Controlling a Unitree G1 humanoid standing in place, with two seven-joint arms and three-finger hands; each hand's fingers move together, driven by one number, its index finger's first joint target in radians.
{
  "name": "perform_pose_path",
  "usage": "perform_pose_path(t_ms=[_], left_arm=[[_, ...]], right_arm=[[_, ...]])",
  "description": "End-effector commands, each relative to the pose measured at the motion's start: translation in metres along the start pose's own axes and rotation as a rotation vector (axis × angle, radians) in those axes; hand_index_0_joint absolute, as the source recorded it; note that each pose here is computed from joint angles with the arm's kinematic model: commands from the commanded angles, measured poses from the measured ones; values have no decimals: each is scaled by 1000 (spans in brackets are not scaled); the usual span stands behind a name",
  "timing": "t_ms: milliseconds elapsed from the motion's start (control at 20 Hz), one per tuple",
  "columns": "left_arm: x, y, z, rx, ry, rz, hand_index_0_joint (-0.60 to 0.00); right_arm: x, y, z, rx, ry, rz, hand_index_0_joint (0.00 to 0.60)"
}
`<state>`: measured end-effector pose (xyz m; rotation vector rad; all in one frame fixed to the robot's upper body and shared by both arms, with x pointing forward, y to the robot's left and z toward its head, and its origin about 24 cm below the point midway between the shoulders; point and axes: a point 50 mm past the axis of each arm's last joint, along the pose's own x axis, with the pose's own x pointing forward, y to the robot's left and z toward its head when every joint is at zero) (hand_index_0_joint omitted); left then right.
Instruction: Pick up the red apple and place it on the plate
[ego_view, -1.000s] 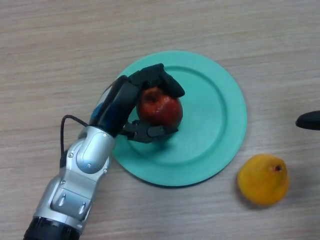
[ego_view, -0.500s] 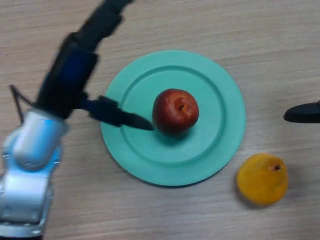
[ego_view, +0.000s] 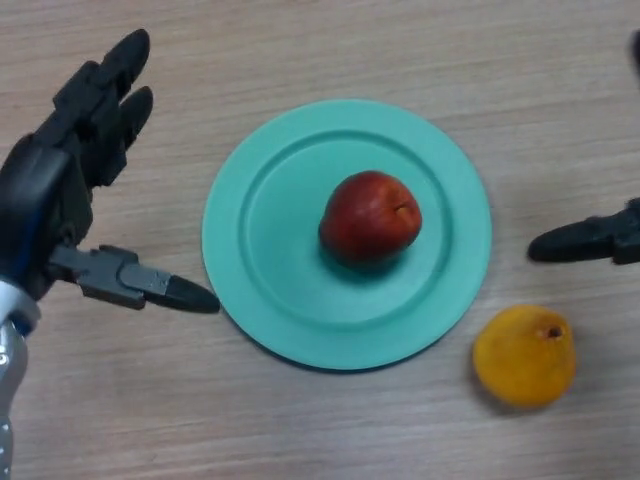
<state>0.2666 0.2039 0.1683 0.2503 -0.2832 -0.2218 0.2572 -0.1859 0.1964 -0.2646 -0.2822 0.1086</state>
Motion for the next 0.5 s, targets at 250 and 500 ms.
perform_pose_path(t_ms=[250,500], left_arm=[[-2,41,30,61,-93,180,0],[-3,43,32,84,-93,200,0]], right_arm=[[-1,-6,32,-77,-221,-43,0],[3,-1,31,-37,-208,-9,0]])
